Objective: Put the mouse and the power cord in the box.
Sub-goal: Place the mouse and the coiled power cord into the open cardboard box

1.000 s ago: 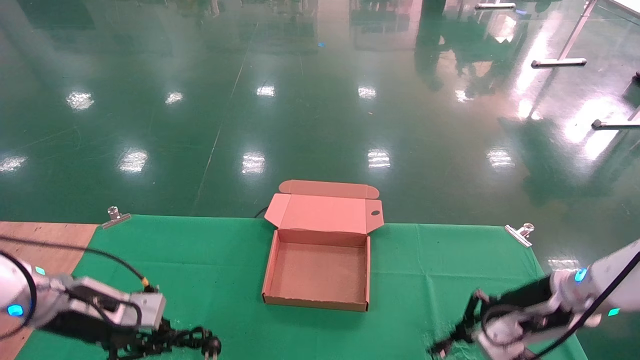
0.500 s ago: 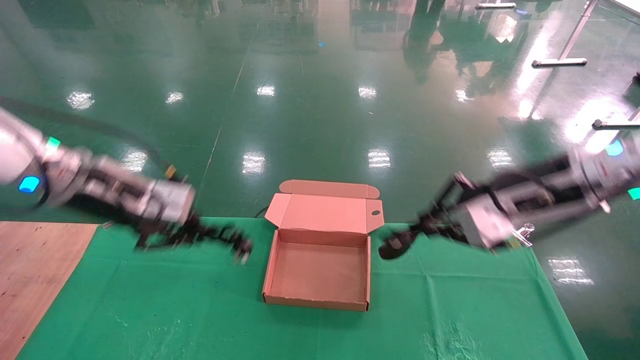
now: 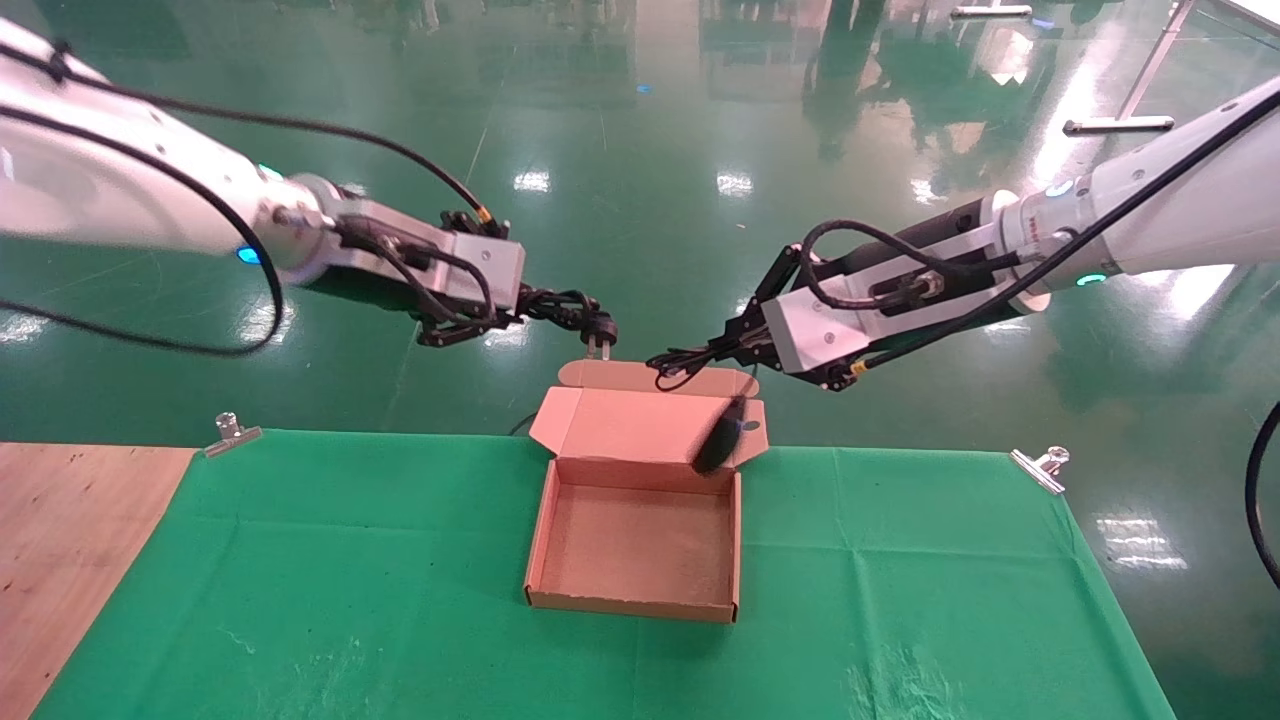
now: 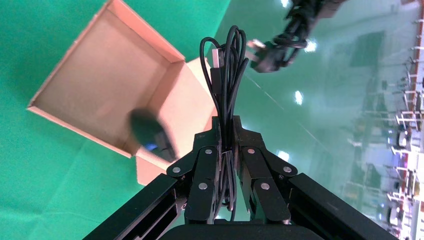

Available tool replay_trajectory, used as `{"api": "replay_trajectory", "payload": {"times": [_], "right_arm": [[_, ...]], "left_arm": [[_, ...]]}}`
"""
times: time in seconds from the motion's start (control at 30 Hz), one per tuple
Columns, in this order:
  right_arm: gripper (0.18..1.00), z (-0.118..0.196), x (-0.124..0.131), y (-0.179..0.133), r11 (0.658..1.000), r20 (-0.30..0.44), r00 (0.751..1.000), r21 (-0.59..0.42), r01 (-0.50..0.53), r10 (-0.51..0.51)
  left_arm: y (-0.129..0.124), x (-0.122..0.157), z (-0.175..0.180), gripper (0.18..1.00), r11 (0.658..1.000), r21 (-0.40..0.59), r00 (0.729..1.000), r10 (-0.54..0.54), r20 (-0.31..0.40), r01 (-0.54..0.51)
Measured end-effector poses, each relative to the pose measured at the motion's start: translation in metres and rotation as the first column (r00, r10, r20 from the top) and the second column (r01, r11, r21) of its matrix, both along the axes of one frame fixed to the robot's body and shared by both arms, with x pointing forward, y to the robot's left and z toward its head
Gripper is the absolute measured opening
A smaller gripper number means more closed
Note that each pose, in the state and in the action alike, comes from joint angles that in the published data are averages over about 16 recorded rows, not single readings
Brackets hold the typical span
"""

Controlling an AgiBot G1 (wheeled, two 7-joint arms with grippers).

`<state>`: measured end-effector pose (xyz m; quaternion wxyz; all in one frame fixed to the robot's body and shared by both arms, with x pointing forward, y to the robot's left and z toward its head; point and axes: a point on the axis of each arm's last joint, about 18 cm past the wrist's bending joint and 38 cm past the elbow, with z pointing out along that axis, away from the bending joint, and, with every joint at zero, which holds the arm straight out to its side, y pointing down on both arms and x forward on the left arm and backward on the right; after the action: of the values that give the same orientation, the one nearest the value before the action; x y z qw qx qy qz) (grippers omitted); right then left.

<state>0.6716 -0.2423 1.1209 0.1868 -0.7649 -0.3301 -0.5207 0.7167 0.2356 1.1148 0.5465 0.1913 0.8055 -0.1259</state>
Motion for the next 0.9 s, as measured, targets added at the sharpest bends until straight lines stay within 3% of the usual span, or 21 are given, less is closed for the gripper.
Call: {"api": "replay_trajectory", "payload": {"times": [0.47,0.67,0.9], "right_arm": [[0.217,-0.001,0.003,-0.03,0.997,0.016,0.998,0.057,0.055,-0.056],[0.217,-0.008,0.003,-0.044,0.995,0.011,0.997,0.065,0.072,-0.073],[0.217,-0.016,0.009,-0.055,0.992,0.017,0.994,0.067,0.106,-0.108]], "left_arm": [[-0.063,0.04,-0.116,0.33,0.975,-0.129,0.979,-0.166,0.118,0.18],[-0.073,0.05,-0.166,0.33,0.975,-0.152,0.976,-0.138,0.168,0.164],[-0.075,0.057,-0.21,0.33,0.99,-0.106,0.976,-0.074,0.205,0.097]]}}
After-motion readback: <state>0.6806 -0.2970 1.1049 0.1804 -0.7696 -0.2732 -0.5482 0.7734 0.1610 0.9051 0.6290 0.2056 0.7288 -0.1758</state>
